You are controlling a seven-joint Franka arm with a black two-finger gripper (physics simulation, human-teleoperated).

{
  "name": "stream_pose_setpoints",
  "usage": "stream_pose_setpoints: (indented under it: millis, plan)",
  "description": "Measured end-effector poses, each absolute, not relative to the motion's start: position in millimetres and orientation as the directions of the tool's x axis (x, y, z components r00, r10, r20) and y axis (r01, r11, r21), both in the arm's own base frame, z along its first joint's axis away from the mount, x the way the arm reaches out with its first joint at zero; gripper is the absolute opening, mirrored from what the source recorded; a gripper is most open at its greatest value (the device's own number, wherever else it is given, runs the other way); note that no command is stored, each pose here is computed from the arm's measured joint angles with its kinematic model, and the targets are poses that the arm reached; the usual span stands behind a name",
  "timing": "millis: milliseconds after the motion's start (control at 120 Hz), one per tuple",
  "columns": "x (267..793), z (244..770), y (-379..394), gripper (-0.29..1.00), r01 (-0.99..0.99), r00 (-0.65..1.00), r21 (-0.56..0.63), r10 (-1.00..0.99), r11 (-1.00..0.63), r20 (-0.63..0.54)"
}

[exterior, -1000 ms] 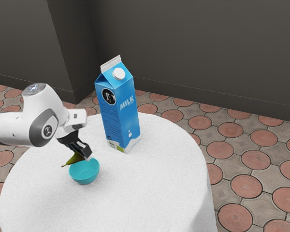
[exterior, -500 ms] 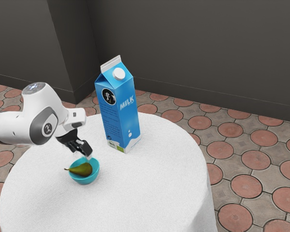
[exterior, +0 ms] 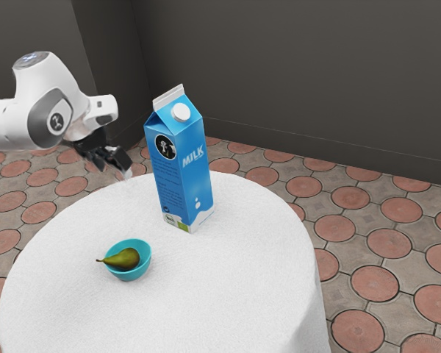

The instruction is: Place the pear in the bowl.

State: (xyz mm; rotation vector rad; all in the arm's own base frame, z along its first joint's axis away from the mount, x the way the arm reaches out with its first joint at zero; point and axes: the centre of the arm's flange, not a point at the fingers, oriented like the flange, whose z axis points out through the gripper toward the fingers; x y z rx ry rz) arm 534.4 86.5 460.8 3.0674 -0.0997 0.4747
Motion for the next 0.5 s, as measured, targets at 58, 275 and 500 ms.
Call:
stream_pose_setpoints:
  millis: [58, 275, 500]
  plan:
    - [542, 485, 88, 0.7, -0.078, 0.949, 0.011, -0.071, -0.997, 0.306]
    - [554, 559, 88, 0.7, -0.074, 0.957, -0.033, -0.08, -0.997, 0.278]
    - [563, 586, 90, 0.7, -0.033, 0.98, -0.027, -0.038, -0.999, 0.197]
